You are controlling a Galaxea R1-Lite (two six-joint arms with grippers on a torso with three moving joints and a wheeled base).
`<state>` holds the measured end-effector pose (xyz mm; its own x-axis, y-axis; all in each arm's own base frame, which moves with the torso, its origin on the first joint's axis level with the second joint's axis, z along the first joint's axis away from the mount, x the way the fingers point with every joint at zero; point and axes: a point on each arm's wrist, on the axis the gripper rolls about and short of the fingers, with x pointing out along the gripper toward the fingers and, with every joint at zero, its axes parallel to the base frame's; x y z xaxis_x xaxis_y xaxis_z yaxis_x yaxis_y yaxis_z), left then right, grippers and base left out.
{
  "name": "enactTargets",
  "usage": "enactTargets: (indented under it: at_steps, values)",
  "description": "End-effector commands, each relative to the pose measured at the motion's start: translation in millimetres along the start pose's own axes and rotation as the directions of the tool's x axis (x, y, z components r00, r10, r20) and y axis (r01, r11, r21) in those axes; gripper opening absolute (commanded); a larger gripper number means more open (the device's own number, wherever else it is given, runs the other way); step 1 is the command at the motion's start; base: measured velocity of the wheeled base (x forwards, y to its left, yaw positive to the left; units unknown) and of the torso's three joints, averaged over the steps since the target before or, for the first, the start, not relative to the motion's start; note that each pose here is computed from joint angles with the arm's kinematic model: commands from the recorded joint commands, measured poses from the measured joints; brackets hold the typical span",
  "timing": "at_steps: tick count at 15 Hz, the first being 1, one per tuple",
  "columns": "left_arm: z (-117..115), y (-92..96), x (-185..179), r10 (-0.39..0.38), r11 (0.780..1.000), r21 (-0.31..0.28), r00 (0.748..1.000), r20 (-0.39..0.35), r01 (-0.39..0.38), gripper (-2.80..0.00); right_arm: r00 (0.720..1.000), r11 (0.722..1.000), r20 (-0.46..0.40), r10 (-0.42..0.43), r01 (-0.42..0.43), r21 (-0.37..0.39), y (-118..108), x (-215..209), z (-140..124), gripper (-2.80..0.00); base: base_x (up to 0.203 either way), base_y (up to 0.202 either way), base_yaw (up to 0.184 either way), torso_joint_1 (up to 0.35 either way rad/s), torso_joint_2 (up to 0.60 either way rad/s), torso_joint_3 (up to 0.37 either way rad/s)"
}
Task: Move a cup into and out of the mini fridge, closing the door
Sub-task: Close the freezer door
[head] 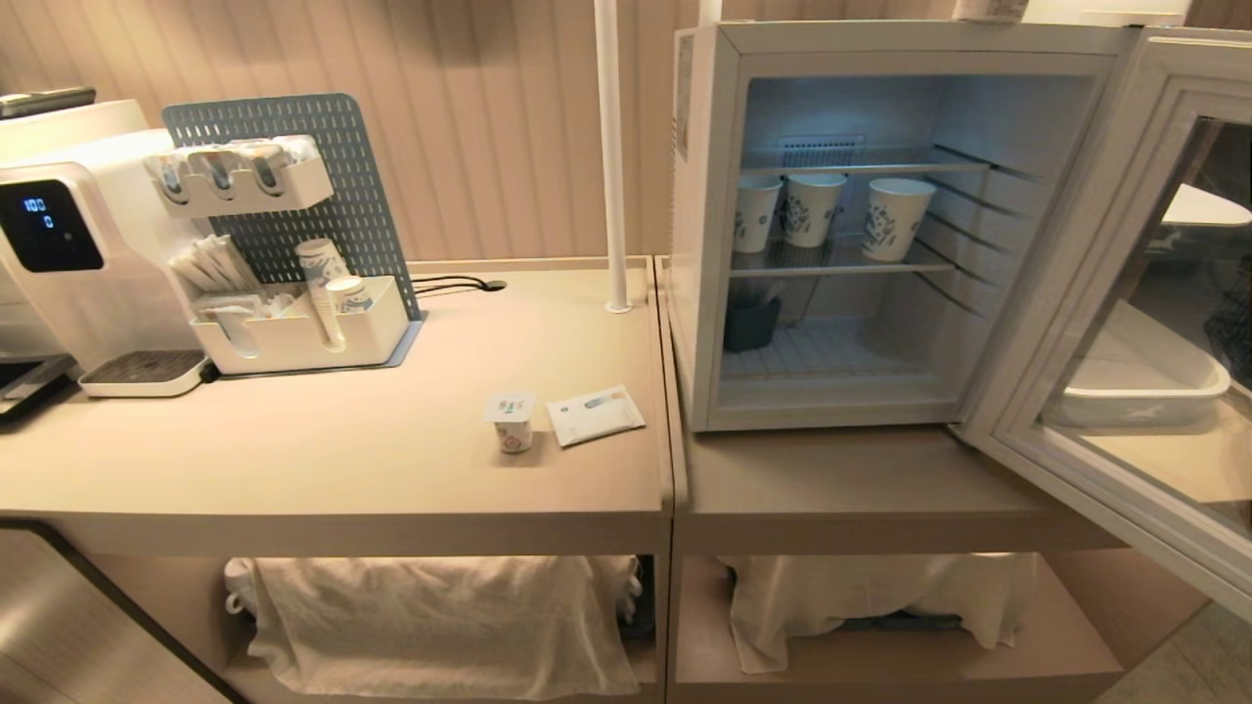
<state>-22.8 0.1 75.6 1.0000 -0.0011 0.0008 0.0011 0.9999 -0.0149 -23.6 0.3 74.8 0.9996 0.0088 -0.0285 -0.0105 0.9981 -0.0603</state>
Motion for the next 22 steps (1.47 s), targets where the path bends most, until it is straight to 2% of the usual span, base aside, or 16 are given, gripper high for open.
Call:
enactTargets:
  at_steps: [1, 22]
  values:
    - [-0.4, 0.0, 0.1, 0.0, 1.0, 0.0, 1.0, -0.001, 0.0, -2.8, 1.0, 1.0, -0.002, 0.001, -0.001, -0.001, 0.0, 0.1, -0.1, -2.8, 0.0, -0.191, 0.0, -0.001, 0.01, 0.003]
    - [-0.4, 0.0, 0.0, 0.0, 1.0, 0.0, 1.0, 0.001, 0.0, -2.8, 1.0, 1.0, 0.0, -0.001, 0.001, 0.003, 0.0, 0.0, -0.1, -2.8, 0.0, -0.191, 0.002, 0.003, 0.0, 0.003]
